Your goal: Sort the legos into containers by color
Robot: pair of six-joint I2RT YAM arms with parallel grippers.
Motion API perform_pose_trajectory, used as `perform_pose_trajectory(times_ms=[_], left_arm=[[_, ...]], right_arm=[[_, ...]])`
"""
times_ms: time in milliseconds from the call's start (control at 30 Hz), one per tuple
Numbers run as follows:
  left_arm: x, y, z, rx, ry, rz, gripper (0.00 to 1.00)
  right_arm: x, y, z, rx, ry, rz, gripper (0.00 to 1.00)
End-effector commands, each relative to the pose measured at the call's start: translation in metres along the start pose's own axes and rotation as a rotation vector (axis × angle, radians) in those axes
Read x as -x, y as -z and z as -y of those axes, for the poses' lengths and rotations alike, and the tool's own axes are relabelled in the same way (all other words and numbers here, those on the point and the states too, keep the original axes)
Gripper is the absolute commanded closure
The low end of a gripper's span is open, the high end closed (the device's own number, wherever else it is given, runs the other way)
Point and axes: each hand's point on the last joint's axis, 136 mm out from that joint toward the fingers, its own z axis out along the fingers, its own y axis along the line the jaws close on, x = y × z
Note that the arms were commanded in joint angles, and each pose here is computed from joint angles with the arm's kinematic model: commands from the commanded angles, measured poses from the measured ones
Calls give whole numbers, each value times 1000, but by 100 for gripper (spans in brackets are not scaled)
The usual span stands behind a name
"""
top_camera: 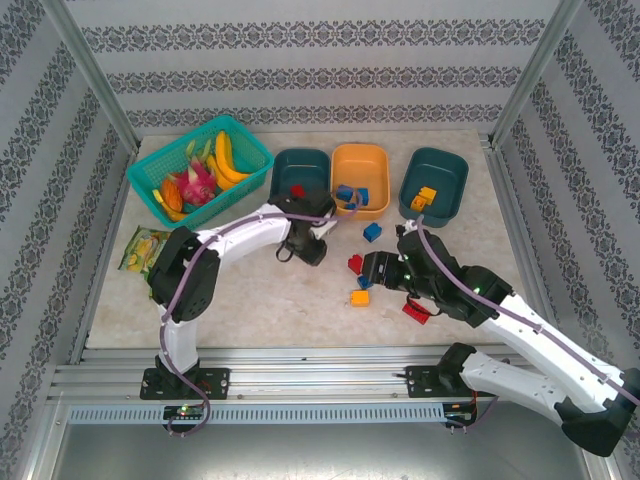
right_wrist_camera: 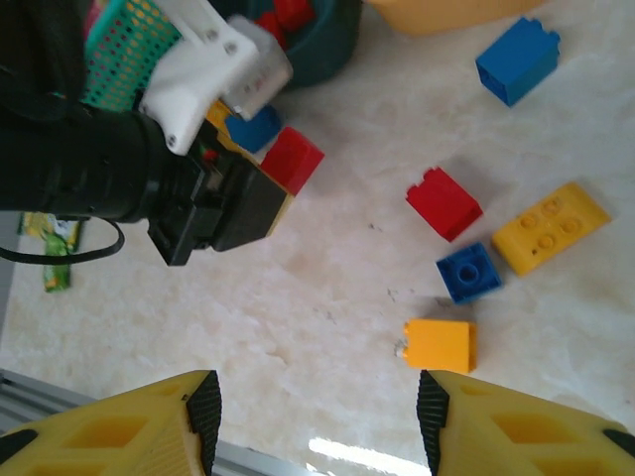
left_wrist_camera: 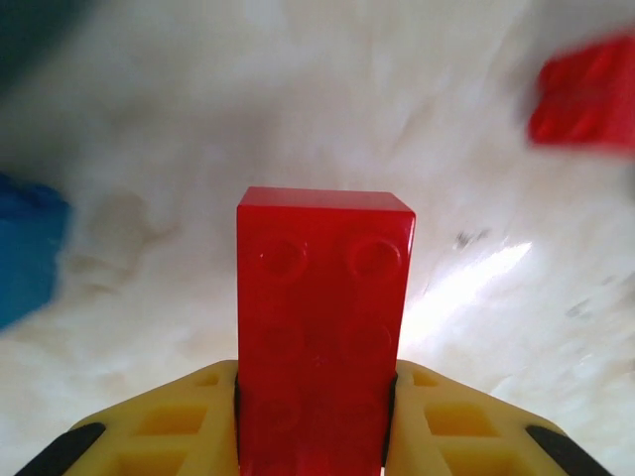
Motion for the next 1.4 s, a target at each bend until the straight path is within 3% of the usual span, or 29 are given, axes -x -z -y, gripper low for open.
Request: perform_pose_trajectory(times_ms=[0,200,400,867,1167,1367], left_arm=[[29,53,-24,18,104,87,70],[73,60,-62,42,145,131,70],[100,37,-95,52,204,141,70],[103,-41,-103,18,267,63,68],[104,-42,-106,16,298,63,44],[117,8,-103,16,316,151,34]], right_arm=[[31,10,-28,94,25,66,42],[74,2,-49,168,-24,91,40],[100,-12,-58,185,-57,75,37],[93,-28,-46,165,-113,33,37],[92,-34,-43,151,-122,22,36],[93,-41,-40,98,-107,18,36]])
